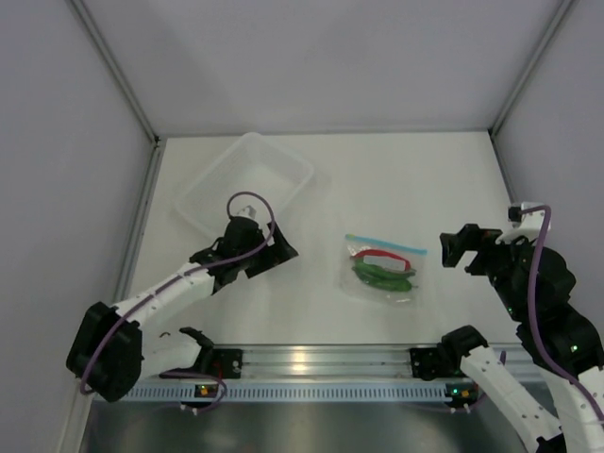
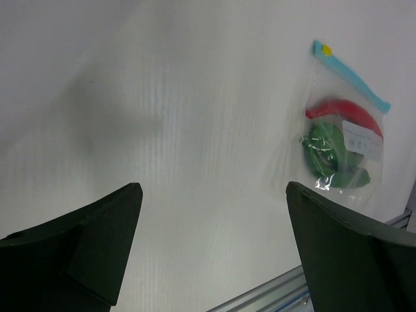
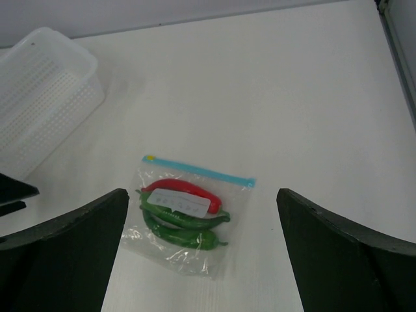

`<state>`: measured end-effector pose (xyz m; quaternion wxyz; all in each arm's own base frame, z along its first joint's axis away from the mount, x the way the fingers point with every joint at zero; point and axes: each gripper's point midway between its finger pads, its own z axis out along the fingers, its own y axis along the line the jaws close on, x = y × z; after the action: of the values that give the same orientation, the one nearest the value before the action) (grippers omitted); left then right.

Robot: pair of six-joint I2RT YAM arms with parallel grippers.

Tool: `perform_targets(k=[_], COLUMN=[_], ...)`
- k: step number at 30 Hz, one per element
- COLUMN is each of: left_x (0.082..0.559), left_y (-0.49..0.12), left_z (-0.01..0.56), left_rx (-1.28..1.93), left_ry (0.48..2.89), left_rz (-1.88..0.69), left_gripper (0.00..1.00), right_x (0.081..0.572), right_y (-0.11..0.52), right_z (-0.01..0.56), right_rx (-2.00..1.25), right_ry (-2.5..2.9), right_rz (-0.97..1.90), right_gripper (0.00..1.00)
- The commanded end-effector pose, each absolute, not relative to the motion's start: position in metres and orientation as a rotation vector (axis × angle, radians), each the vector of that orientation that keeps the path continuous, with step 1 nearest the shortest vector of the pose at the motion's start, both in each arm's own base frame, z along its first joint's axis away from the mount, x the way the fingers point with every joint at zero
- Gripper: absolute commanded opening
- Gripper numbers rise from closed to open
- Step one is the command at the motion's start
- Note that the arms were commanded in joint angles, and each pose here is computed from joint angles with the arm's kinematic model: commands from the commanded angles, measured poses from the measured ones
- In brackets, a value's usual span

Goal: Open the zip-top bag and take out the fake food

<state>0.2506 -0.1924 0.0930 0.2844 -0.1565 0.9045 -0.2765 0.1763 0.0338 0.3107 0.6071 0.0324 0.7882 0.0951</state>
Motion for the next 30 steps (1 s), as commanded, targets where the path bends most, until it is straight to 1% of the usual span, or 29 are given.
perform_targets(k=[1,3,5,6,9,11,18,19,22,23,26,27,28,30], left_x=[0.264,0.266,0.262,0.260,0.251,0.238,0.219,0.218,0.218,0.218,0.218,0.218,0.219,0.218], left_y=[-0.248,-0.266,-0.287,-0.295,-0.329,-0.355,-0.392,-0.394,-0.398,-0.399,-0.403,-0.403,-0.403,-0.406], left_z=[0.113,0.107,0.109,0.098,0.094,0.098,0.074,0.072,0.065,0.064,0.063,0.064,0.066,0.073], left_rx=[-0.396,-0.382,-0.353,-0.340,-0.263,-0.186,-0.117,-0.115,-0.110,-0.108,-0.071,-0.053,-0.019,0.041], left_ry=[2.310,2.311,2.317,2.350,2.377,2.375,2.439,2.443,2.456,2.457,2.456,2.451,2.439,2.417], left_rz=[-0.908,-0.942,-0.985,-0.974,-1.030,-1.142,-1.210,-1.220,-1.228,-1.230,-1.232,-1.232,-1.229,-1.244], left_gripper=[0.99,0.99,0.99,0.99,0.99,0.99,0.99,0.97,0.88,0.79,0.57,0.45,0.38,0.29], right_x=[0.182,0.181,0.181,0.181,0.181,0.181,0.177,0.176,0.175,0.175,0.176,0.176,0.176,0.177], right_y=[0.043,0.042,0.042,0.042,0.042,0.042,0.043,0.043,0.045,0.045,0.047,0.047,0.048,0.049], right_z=[0.324,0.325,0.325,0.325,0.325,0.326,0.327,0.327,0.327,0.328,0.325,0.325,0.324,0.323], right_rx=[0.071,0.074,0.073,0.073,0.071,0.069,0.045,0.043,0.034,0.035,0.031,0.031,0.030,0.028], right_ry=[1.769,1.763,1.760,1.762,1.759,1.758,1.747,1.745,1.742,1.736,1.744,1.744,1.746,1.750], right_rz=[0.274,0.276,0.276,0.275,0.279,0.277,0.282,0.283,0.298,0.300,0.306,0.308,0.312,0.316], right_gripper=[0.99,0.99,0.99,0.99,0.99,0.99,0.99,0.99,1.00,0.99,1.00,0.99,0.99,0.99])
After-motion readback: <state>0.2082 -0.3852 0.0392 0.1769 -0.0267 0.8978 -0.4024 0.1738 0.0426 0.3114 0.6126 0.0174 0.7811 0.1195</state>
